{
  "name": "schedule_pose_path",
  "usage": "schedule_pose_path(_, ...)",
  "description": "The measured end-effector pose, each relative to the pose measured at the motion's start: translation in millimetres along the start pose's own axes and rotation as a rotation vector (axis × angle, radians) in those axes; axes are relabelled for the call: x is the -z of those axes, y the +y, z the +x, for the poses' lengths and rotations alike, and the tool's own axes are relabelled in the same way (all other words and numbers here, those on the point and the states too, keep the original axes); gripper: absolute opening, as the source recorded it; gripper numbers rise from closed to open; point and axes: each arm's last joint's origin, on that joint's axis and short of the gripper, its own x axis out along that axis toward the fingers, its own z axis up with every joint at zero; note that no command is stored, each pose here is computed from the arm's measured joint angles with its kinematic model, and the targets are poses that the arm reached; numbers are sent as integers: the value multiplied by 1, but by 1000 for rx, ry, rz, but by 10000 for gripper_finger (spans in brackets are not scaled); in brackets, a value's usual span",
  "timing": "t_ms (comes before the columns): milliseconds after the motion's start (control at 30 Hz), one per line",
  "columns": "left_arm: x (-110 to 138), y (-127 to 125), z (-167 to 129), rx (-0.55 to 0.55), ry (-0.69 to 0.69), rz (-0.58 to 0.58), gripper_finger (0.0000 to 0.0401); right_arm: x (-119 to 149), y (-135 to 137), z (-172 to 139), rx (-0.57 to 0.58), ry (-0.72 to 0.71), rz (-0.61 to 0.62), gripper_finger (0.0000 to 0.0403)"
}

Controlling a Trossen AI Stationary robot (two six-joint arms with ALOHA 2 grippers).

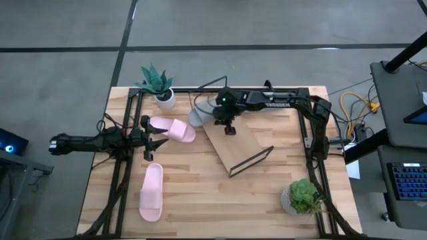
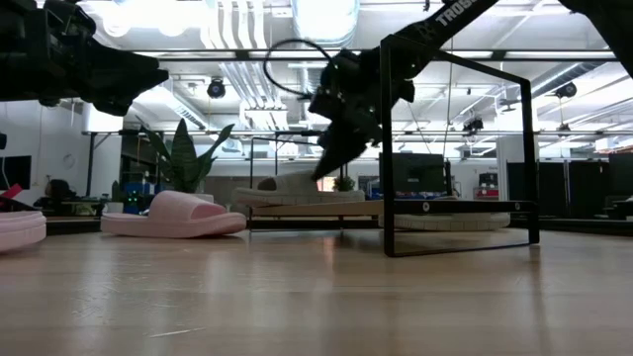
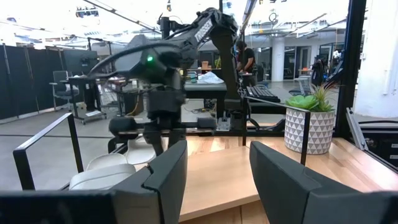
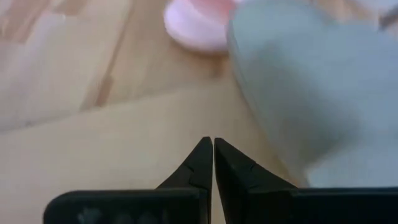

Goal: Pick and place slides into the shelf
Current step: Put the bottom gray slide on the shelf

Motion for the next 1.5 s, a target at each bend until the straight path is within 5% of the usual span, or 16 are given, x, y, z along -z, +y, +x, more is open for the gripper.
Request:
schedule_pose_path(167, 0, 0, 0, 0, 0, 0, 160, -9, 2, 3, 108, -6, -63, 8)
schedule_pose_path(500, 0, 0, 0, 0, -1, 0, 160, 2, 1, 30, 94, 46, -93, 8)
schedule_pose_path(1500, 1, 0, 1, 1, 15, 3, 160, -5, -13, 41, 261, 37, -77, 8)
